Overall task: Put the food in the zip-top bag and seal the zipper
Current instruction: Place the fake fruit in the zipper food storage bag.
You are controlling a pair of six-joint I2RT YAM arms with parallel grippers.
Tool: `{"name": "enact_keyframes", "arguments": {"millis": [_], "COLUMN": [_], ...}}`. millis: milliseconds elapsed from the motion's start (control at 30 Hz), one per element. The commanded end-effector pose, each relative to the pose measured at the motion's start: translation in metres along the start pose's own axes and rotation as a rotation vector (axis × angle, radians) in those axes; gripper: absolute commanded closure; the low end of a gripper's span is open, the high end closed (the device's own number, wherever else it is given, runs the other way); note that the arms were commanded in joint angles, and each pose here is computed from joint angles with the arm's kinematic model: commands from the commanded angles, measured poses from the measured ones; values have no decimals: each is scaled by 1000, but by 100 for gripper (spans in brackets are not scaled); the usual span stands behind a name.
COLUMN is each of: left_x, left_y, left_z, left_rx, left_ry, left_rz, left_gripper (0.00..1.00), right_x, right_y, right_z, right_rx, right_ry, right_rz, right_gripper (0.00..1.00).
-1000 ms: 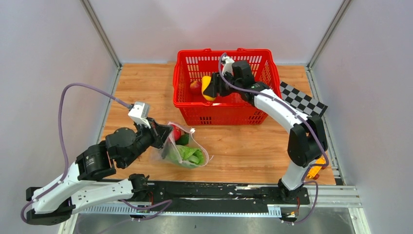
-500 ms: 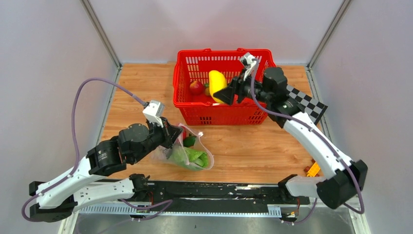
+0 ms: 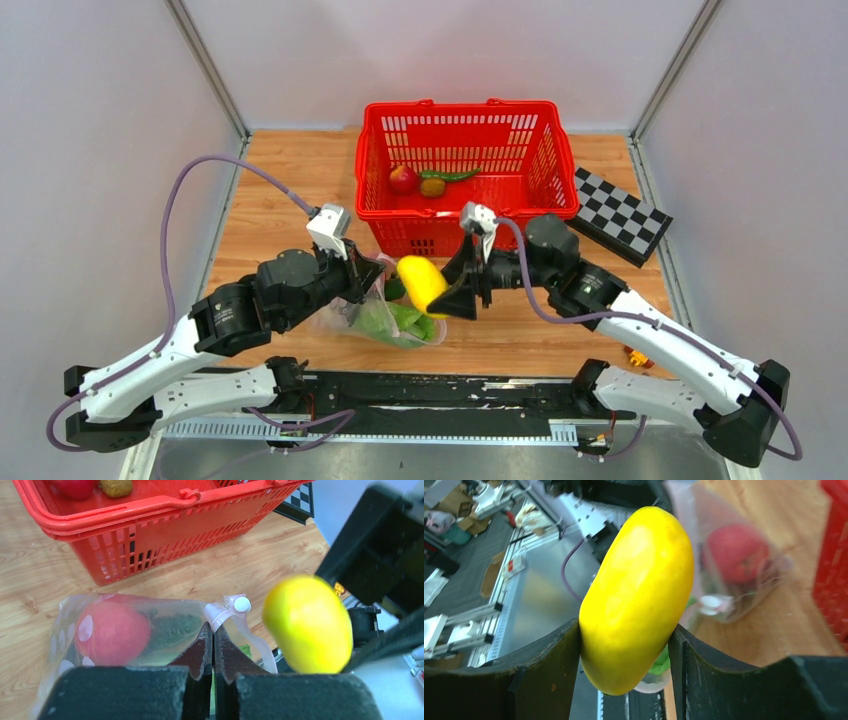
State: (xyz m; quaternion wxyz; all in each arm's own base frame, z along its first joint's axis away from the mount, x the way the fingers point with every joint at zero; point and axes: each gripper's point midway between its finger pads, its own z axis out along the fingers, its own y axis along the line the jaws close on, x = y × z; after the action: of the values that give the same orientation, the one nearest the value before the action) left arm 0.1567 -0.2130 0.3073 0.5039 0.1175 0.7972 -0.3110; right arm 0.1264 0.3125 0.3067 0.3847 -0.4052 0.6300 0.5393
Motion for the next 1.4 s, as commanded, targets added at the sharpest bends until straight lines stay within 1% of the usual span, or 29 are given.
{"name": "enact_keyframes", "arguments": {"millis": [0, 67, 167, 267, 433, 733, 967, 1067, 1200, 1367], "left_x": [-21, -21, -21, -20, -22, -20, -18, -20, -24, -27], "left_y": [-7, -6, -8, -9, -10, -16, -29, -34, -39, -32], "left_z": [-4, -4, -3, -3, -5, -1, 3, 3, 1, -3], "left_rx": [25, 23, 27, 35, 42, 66, 120, 144, 168, 146], "left_ry": [-72, -74, -73, -70, -73, -61, -41, -45, -55, -80], "left_rz": [-21, -22, -20, -17, -17, -2, 9, 9, 5, -7], "left_gripper": [99, 98, 99, 99, 99, 99, 99, 99, 99, 99], "right_x": [16, 29, 45, 50, 47, 36, 32, 29, 29, 26], "right_y": [25, 25, 13, 3, -18, -14, -28, -31, -31, -20], "right_z": [8, 12, 19, 25, 32, 44, 49, 53, 61, 64], "right_rx": [-49, -34, 37, 90, 202, 196, 293, 310, 304, 247], "right_ry": [16, 49, 115, 135, 127, 89, 90, 84, 96, 74], "right_rz": [-39, -24, -1, -1, 13, 15, 7, -5, -21, -26], "right_gripper": [74, 74, 74, 74, 72, 66, 61, 56, 52, 36]}}
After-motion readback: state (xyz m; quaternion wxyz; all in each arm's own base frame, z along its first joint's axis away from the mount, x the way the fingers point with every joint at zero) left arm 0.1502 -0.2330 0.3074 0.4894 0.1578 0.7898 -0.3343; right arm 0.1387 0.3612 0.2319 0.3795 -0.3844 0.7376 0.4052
